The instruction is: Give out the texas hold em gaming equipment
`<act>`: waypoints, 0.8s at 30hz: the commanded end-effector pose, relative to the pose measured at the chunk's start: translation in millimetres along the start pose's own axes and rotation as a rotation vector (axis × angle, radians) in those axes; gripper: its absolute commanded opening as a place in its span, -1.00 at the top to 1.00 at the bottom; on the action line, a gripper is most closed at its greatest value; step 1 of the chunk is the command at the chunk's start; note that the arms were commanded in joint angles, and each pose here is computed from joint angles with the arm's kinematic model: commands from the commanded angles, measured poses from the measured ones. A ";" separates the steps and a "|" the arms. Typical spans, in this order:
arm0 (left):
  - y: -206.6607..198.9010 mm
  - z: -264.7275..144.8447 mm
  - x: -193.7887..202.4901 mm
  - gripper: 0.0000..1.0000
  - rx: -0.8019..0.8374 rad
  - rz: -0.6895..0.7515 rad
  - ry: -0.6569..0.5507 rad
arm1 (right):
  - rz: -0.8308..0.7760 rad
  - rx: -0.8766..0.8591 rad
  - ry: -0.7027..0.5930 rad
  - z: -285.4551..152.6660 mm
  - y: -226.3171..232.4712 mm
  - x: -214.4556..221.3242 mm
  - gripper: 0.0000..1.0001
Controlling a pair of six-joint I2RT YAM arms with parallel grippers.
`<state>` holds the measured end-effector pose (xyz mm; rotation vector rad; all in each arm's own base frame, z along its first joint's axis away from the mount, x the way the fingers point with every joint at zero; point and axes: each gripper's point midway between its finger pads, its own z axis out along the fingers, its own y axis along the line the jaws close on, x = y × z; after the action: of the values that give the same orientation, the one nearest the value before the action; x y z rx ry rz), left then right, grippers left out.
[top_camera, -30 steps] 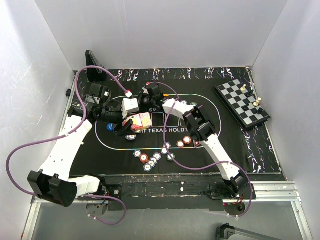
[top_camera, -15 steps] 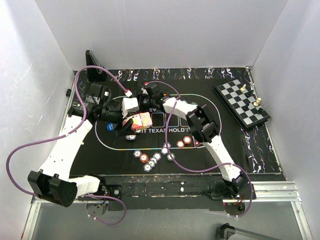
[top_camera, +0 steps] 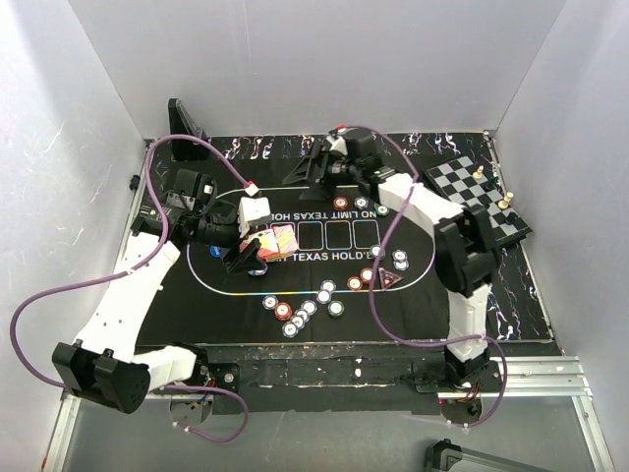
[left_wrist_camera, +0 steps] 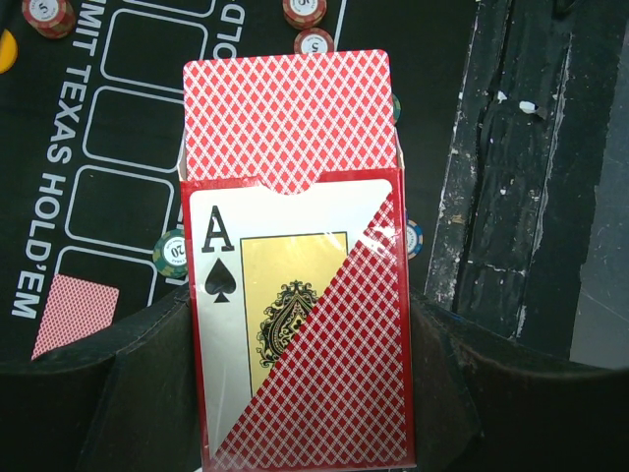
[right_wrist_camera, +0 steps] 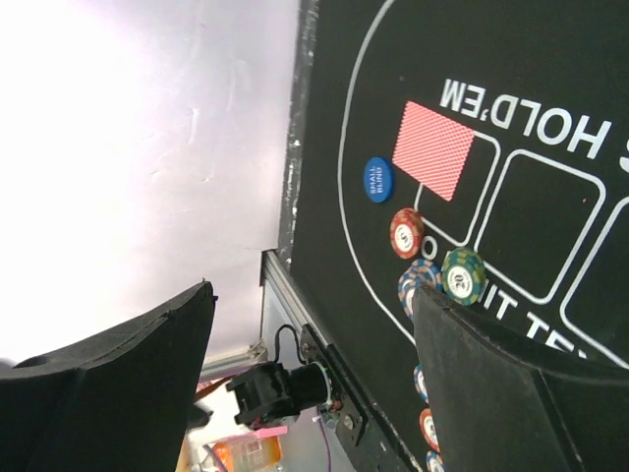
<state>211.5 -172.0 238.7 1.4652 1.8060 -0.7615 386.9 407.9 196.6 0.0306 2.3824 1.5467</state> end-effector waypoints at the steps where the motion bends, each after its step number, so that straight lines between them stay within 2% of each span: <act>1: -4.3 -0.6 -6.0 1.00 0.004 0.036 -0.043 | -0.083 -0.145 0.001 -50.8 52.7 9.1 -0.76; 10: 12.7 5.4 -9.0 1.00 -0.016 0.058 -0.042 | -0.159 -0.274 0.076 -100.2 85.9 66.9 -0.80; 17: 28.9 7.4 -22.1 1.00 -0.033 0.077 -0.062 | -0.203 -0.277 0.185 -92.8 93.9 104.9 -0.81; 24: 35.5 6.4 -28.9 1.00 -0.053 0.093 -0.077 | -0.179 -0.290 0.234 -83.5 90.0 118.7 -0.82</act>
<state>242.4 -180.5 228.3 1.4660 1.7916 -0.7453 244.7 390.9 272.3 -0.3757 2.2702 1.8268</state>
